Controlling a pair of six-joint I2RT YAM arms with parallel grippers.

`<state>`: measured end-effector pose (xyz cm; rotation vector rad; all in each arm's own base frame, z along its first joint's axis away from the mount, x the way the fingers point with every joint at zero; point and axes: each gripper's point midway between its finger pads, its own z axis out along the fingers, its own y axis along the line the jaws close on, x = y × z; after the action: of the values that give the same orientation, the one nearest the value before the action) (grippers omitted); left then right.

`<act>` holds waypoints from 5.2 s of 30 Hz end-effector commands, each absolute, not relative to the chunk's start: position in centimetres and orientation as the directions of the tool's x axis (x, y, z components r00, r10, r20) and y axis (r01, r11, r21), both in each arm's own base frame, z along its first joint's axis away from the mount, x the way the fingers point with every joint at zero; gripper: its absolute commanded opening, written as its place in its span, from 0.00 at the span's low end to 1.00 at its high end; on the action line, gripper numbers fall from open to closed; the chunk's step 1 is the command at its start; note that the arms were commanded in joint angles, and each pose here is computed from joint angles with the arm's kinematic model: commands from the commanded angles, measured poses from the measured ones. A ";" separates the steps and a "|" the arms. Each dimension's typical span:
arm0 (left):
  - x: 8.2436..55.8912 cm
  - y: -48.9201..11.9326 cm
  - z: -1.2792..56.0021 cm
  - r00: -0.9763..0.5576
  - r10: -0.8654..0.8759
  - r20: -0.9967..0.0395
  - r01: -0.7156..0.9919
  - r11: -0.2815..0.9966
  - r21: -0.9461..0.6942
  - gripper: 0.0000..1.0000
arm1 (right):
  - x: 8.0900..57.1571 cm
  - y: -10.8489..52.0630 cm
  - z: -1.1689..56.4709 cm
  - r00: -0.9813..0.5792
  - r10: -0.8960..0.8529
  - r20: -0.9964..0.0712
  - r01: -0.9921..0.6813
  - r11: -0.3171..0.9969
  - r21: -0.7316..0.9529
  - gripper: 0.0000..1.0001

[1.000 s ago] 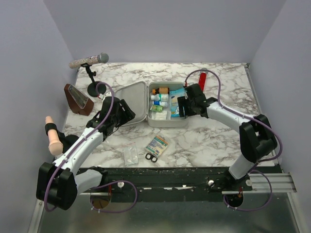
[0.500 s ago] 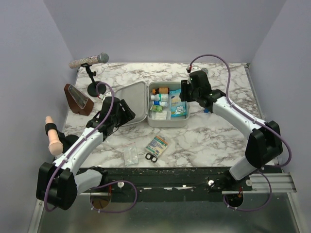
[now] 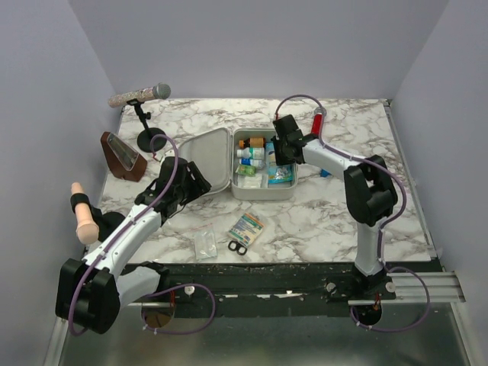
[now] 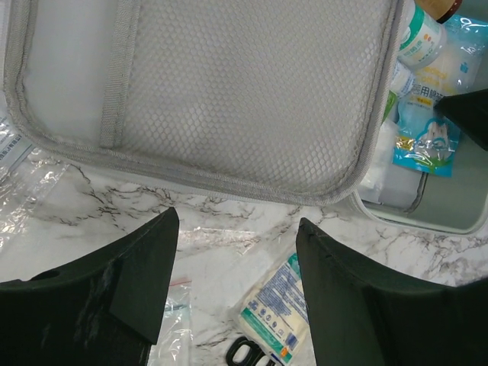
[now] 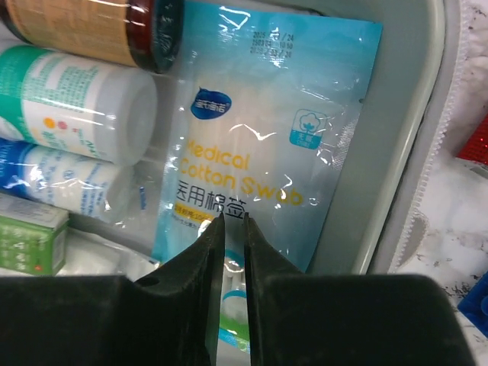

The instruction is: Organize the medicine kit

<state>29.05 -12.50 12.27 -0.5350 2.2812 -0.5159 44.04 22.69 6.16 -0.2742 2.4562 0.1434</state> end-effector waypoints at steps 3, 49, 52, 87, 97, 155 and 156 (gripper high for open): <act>28.5 -12.2 11.6 -0.660 -0.507 -0.555 -0.232 0.840 -0.491 0.73 | 44.8 21.8 4.7 -0.800 -0.185 -0.570 -0.190 0.980 -0.052 0.32; 25.5 -10.9 10.7 -0.632 -0.541 -0.554 -0.255 0.821 -0.511 0.73 | 21.5 31.1 2.5 -0.848 -0.167 -0.504 -0.456 0.715 0.531 0.61; 25.5 -10.9 10.6 -0.636 -0.541 -0.551 -0.258 0.822 -0.508 0.73 | 20.9 31.8 2.3 -0.855 -0.180 -0.487 -0.458 0.704 0.543 0.46; 26.4 -11.8 11.8 -0.642 -0.529 -0.555 -0.218 0.820 -0.528 0.73 | 35.0 23.6 21.0 -0.546 -0.088 -0.833 -0.354 0.926 0.133 0.01; 26.5 -11.9 11.6 -0.650 -0.518 -0.556 -0.209 0.826 -0.524 0.73 | 40.1 21.9 16.6 -0.606 -0.117 -0.787 -0.254 0.966 0.052 0.01; 26.4 -12.2 10.1 -0.681 -0.505 -0.530 -0.219 0.832 -0.510 0.73 | 40.5 22.9 8.3 -0.591 -0.505 -0.629 -0.425 0.858 -0.289 0.80; 26.4 -12.2 10.1 -0.682 -0.505 -0.528 -0.220 0.831 -0.511 0.73 | 40.7 22.9 8.1 -0.590 -0.511 -0.625 -0.424 0.855 -0.299 0.81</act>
<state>26.28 -11.77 9.84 -0.5496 2.3179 -0.5142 40.40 24.12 9.85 -0.6123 2.2782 -0.0089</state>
